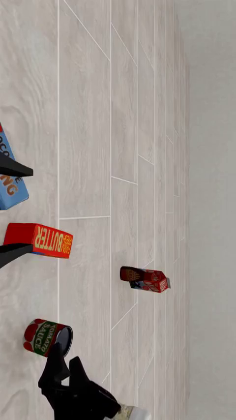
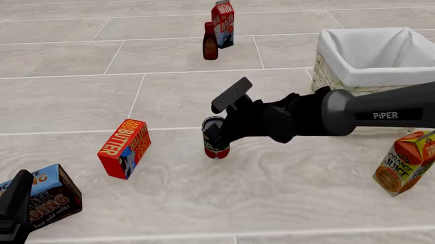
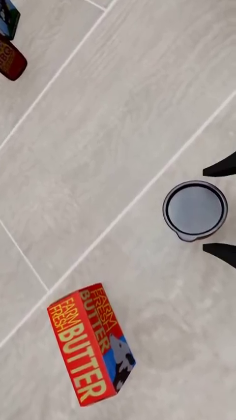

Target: Pick the tomato sauce and place it in the basket.

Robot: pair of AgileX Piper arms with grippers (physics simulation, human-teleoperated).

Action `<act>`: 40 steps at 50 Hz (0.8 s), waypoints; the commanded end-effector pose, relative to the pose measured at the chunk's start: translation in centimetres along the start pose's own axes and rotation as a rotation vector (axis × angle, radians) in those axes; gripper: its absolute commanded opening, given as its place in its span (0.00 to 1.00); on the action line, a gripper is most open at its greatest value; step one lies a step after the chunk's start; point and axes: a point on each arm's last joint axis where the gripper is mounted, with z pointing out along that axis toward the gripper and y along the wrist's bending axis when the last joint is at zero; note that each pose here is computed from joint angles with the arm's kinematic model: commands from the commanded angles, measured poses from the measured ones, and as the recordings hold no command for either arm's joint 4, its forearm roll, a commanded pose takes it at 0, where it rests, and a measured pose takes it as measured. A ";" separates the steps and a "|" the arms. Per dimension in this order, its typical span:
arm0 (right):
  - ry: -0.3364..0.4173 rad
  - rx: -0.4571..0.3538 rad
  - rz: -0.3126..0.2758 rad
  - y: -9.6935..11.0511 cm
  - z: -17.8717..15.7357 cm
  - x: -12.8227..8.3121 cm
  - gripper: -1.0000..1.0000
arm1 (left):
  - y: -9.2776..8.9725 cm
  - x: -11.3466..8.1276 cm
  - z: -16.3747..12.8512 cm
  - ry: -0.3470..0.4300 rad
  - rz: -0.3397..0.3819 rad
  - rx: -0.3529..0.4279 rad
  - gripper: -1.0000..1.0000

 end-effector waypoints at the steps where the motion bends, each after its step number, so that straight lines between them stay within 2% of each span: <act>1: 0.007 0.004 0.008 -0.3 0.5 0.2 1.00 | 0.0 0.0 0.0 0.000 0.000 0.000 1.00; 40: 0.024 0.000 0.025 -0.1 1.6 0.6 1.00 | 0.0 0.0 0.0 0.000 0.000 0.000 1.00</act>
